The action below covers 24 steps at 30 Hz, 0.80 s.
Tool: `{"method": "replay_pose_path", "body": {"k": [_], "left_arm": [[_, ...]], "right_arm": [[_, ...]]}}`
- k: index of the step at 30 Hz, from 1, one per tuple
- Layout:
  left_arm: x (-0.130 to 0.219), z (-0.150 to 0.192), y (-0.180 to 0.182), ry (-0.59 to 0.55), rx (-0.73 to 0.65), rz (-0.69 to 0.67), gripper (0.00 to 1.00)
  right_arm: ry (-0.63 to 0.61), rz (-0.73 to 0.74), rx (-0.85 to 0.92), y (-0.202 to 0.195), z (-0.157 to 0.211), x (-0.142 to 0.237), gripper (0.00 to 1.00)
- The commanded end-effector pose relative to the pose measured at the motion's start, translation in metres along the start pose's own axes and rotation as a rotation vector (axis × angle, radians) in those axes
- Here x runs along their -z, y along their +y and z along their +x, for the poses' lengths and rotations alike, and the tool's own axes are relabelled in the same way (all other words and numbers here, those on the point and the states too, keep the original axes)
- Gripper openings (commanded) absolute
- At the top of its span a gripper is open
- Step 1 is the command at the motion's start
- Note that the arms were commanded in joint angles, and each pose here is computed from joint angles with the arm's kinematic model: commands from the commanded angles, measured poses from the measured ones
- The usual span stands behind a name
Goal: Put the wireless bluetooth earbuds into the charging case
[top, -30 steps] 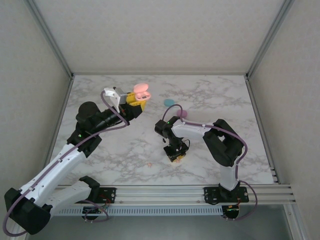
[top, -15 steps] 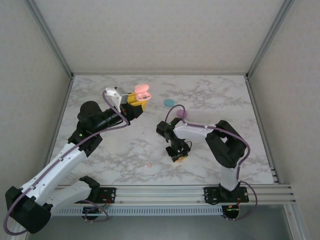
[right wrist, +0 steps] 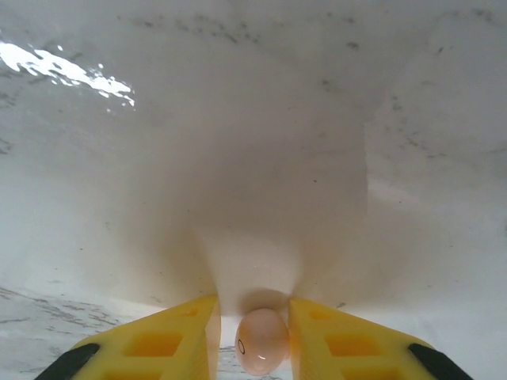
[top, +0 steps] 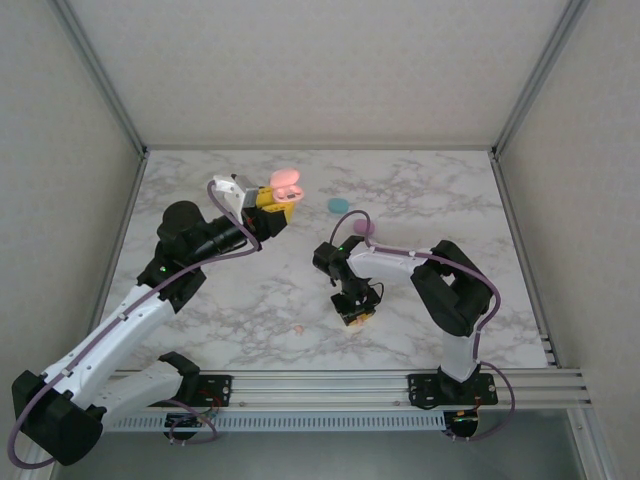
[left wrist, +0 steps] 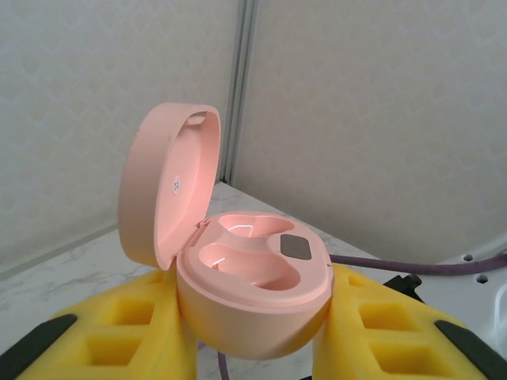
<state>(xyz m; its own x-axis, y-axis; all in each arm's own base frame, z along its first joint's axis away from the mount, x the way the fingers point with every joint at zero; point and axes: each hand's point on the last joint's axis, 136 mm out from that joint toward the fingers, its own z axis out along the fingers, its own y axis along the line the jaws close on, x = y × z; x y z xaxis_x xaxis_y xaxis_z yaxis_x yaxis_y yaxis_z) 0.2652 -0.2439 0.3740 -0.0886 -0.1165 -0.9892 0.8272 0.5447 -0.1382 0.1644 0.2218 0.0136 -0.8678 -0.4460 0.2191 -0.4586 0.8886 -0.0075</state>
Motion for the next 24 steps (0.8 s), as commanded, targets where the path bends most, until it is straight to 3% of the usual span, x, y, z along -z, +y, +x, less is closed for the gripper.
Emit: {"method": "replay_pose_path", "body": {"k": [1, 15, 24], "left_arm": [[0.001, -0.009, -0.007, -0.021, -0.021, 0.019, 0.21], [0.001, -0.008, -0.007, -0.016, -0.017, 0.024, 0.21], [-0.001, -0.008, -0.007, -0.013, -0.017, 0.024, 0.21]], "right_arm": [[0.04, 0.052, -0.004, -0.012, 0.01, -0.004, 0.27], [0.029, 0.044, -0.021, -0.014, 0.015, -0.001, 0.24], [-0.077, 0.0, -0.049, -0.009, 0.004, 0.023, 0.21]]}}
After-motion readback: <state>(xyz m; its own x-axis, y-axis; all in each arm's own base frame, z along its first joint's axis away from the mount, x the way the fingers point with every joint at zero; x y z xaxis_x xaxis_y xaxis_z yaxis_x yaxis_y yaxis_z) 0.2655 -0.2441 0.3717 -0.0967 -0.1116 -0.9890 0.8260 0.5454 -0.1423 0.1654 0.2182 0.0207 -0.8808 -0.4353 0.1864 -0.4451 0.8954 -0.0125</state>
